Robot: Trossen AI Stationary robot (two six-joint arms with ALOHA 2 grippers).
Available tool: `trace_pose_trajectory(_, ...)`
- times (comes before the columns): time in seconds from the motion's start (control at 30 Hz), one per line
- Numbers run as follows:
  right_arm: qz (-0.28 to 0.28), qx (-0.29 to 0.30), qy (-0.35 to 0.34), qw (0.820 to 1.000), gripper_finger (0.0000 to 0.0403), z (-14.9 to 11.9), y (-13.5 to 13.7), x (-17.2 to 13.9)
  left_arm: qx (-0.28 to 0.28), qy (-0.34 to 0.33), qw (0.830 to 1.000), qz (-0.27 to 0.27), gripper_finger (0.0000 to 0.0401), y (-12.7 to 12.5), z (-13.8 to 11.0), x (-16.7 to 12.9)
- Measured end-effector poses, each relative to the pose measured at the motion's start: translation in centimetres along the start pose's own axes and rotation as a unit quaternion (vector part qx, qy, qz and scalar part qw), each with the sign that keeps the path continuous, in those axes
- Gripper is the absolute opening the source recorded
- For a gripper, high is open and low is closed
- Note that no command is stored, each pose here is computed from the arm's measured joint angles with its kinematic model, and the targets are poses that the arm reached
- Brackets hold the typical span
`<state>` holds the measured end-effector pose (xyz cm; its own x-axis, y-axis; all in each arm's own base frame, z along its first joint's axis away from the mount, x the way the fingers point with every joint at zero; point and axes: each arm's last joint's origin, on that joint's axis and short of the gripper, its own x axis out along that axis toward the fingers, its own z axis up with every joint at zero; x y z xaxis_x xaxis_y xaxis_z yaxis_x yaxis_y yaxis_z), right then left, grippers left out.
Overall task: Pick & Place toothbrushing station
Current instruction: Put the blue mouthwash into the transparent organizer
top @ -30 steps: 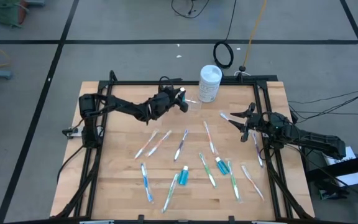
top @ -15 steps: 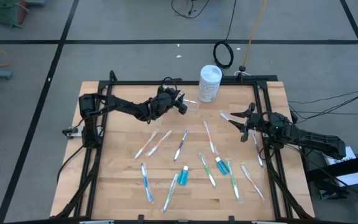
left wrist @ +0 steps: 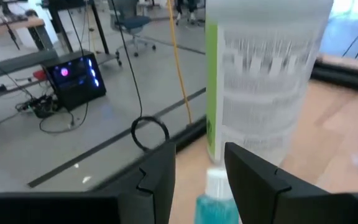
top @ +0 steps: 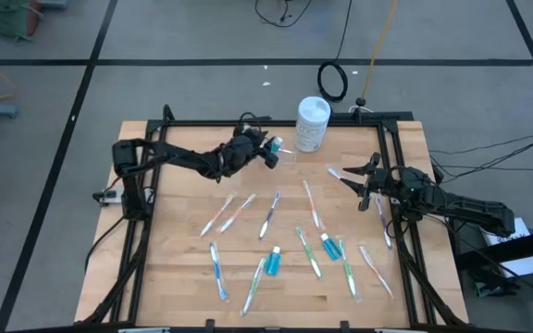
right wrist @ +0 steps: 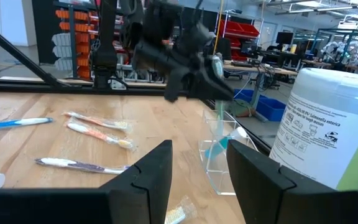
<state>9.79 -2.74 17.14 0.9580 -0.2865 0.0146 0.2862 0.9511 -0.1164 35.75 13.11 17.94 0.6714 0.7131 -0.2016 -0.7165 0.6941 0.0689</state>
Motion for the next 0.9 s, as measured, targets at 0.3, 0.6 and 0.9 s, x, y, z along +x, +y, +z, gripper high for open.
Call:
trace_pose_trajectory(0.3,0.0,0.0,0.0,1.0,0.0144,0.0,0.0,0.0,0.012,-0.016,0.999,-0.047,0.0145,1.4,5.5,-3.8)
trace_pose_trajectory(0.6,0.0,0.0,0.0,1.0,0.0144,0.0,0.0,0.0,0.044,-0.009,0.994,-0.104,0.0145,3.4,9.7,-8.0)
trace_pose_trajectory(0.9,-0.002,-0.026,-0.005,1.0,0.0144,0.1,0.0,0.0,0.11,0.161,0.971,-0.139,0.0145,3.3,14.3,-6.4)
